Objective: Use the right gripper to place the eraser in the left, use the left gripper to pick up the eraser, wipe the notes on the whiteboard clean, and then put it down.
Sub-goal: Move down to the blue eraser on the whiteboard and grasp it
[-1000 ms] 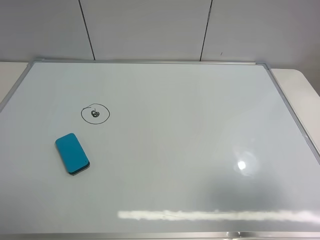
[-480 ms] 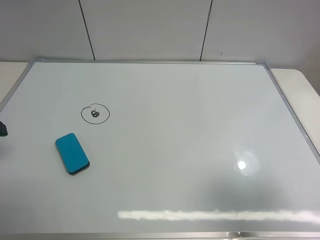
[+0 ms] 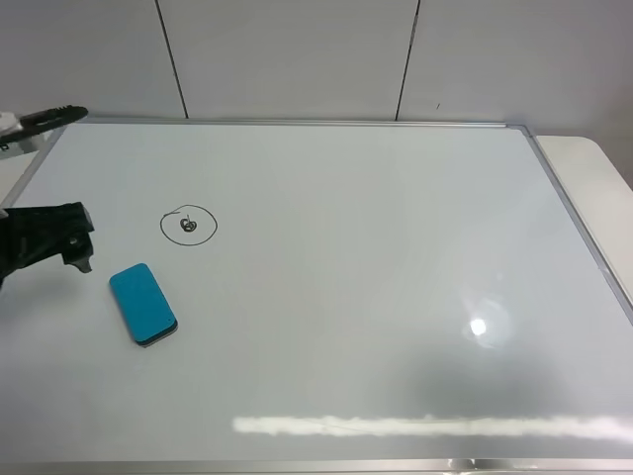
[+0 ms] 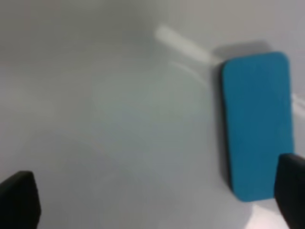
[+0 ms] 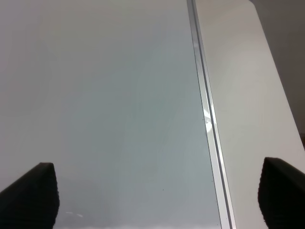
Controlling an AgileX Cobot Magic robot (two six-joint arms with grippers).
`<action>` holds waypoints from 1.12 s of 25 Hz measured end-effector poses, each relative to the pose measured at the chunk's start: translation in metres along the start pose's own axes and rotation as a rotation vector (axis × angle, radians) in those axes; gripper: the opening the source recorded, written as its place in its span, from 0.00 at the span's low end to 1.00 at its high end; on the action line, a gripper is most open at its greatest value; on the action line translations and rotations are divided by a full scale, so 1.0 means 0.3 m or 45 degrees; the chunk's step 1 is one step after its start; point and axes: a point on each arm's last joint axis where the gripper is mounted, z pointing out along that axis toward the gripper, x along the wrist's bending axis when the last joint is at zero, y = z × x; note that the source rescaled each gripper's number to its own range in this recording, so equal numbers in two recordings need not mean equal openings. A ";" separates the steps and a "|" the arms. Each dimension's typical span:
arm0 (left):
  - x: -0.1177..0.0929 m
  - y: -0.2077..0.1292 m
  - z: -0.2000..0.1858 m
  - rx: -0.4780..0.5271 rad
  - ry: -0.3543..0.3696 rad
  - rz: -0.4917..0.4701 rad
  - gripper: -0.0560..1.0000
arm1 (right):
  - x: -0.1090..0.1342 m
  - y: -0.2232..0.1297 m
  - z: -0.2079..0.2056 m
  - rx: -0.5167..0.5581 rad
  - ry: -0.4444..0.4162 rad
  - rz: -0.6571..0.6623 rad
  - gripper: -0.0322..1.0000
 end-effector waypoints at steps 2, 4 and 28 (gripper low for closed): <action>-0.039 -0.015 0.010 -0.021 0.011 -0.017 1.00 | 0.000 0.000 0.000 0.000 0.000 0.000 0.83; -0.076 -0.018 0.021 -0.026 0.024 -0.028 1.00 | 0.000 0.000 0.000 0.000 0.000 0.000 0.83; -0.180 0.074 0.207 0.111 -0.060 -0.011 1.00 | 0.000 0.000 0.000 0.000 0.002 0.001 0.82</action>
